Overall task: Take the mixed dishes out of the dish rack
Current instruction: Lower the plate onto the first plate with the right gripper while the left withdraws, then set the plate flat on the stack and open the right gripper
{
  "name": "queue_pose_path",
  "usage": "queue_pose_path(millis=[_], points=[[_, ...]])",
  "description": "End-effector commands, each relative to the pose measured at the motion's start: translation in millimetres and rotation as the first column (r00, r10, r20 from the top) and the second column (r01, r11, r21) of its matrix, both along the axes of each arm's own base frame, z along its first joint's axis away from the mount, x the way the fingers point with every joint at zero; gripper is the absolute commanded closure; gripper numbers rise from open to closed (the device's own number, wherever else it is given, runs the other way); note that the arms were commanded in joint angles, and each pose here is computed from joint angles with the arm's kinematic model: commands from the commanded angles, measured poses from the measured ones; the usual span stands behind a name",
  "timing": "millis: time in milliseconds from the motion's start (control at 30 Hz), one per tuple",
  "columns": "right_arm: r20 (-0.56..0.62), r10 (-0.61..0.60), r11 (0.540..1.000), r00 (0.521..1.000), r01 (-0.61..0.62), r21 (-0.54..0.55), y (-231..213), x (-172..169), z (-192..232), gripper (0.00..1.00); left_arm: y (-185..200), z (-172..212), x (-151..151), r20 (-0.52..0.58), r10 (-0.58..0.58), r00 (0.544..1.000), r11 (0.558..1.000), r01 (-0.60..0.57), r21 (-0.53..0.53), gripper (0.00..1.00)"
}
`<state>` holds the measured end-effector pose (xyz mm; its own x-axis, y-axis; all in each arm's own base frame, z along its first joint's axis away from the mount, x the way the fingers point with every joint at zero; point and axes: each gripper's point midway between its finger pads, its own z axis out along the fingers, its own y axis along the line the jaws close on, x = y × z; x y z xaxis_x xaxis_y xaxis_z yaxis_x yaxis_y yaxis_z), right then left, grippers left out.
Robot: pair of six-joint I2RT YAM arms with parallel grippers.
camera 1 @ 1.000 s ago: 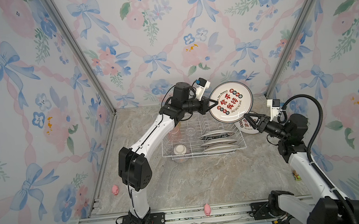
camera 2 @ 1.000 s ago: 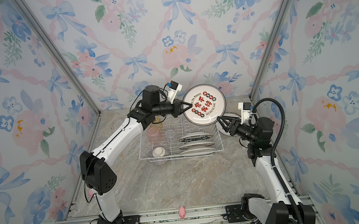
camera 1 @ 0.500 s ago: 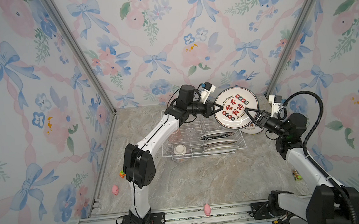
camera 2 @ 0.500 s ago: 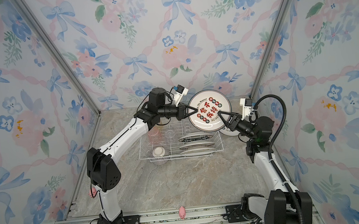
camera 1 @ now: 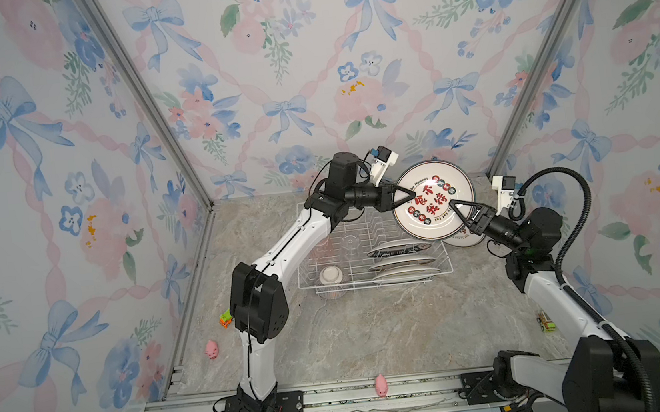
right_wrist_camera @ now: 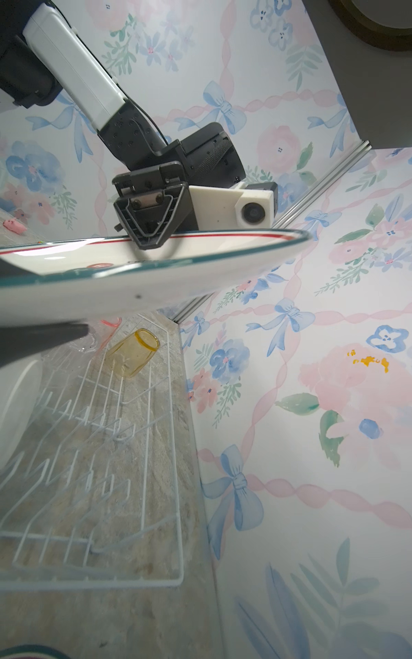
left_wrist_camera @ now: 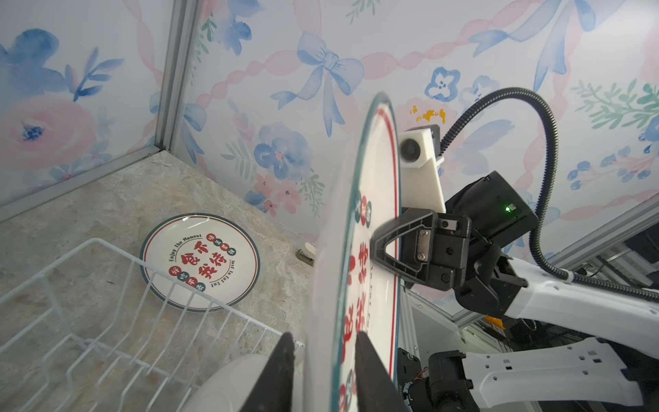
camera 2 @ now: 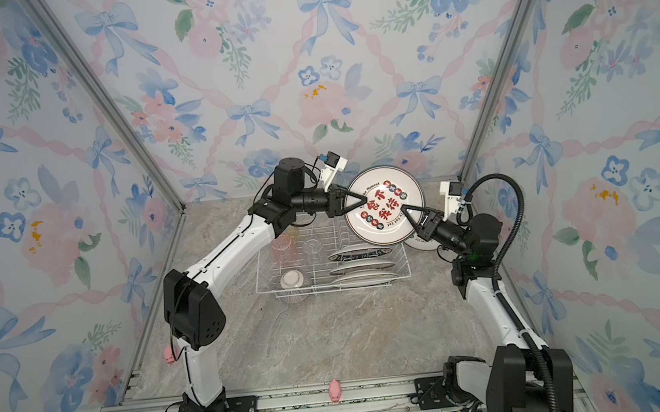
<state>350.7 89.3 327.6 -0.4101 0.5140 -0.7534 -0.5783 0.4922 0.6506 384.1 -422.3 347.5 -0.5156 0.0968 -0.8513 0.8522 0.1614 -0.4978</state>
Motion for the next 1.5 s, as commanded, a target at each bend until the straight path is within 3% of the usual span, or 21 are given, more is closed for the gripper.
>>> queue_pose_path(millis=[0, 67, 167, 200, 233, 267, 500, 633, 733, 833, 967, 1200, 1467], points=[[0.054, 0.01, 1.0, 0.999, -0.01, -0.016, 3, -5, 13, 1.0, -4, 1, 3, 0.021, -0.01, 1.0, 1.0, 0.011, -0.012, 0.65], [0.058, 0.004, 1.0, 0.998, -0.003, -0.017, 3, -6, 15, 1.0, -4, 0, 4, 0.021, -0.009, 1.0, 1.0, 0.009, -0.011, 0.59], [0.05, -0.03, 0.999, 0.998, 0.031, -0.02, -2, -6, 17, 1.0, -3, -2, 4, 0.025, -0.001, 1.0, 1.0, 0.001, -0.004, 0.42], [0.039, -0.05, 0.998, 0.998, 0.051, -0.024, -5, -5, 17, 1.0, -2, -3, 4, 0.032, 0.01, 0.999, 1.0, -0.01, -0.001, 0.32], [0.026, -0.073, 0.997, 0.997, 0.073, -0.032, -8, -4, 17, 1.0, 0, -2, 4, 0.045, 0.018, 0.999, 1.0, -0.018, 0.003, 0.04], [0.008, -0.095, 0.995, 0.995, 0.095, -0.042, -12, -2, 15, 1.0, 2, -1, 5, 0.056, 0.029, 0.998, 1.0, -0.029, 0.005, 0.02], [-0.139, -0.348, 0.937, 0.927, 0.337, -0.095, -68, 13, -5, 1.0, 23, 3, 8, 0.189, 0.179, 0.965, 0.98, -0.193, 0.057, 0.02], [-0.252, -0.466, 0.884, 0.848, 0.461, -0.08, -112, 21, -24, 1.0, 39, -23, 9, 0.361, 0.33, 0.872, 0.896, -0.41, 0.17, 0.02], [-0.303, -0.537, 0.841, 0.787, 0.526, -0.124, -138, 26, -38, 1.0, 49, -43, 1, 0.453, 0.373, 0.81, 0.824, -0.513, 0.239, 0.02], [-0.348, -0.578, 0.813, 0.738, 0.558, -0.166, -158, 34, -55, 1.0, 60, -60, -7, 0.463, 0.402, 0.79, 0.783, -0.559, 0.274, 0.02], [-0.409, -0.605, 0.789, 0.683, 0.585, -0.188, -181, 49, -80, 1.0, 78, -76, -18, 0.448, 0.437, 0.78, 0.761, -0.586, 0.278, 0.02], [-0.524, -0.558, 0.809, 0.643, 0.562, -0.172, -193, 82, -138, 1.0, 107, -73, -28, 0.47, 0.488, 0.735, 0.721, -0.643, 0.257, 0.02], [-0.588, -0.525, 0.826, 0.615, 0.535, -0.177, -188, 108, -188, 1.0, 115, -71, -28, 0.465, 0.501, 0.73, 0.716, -0.651, 0.251, 0.02]])
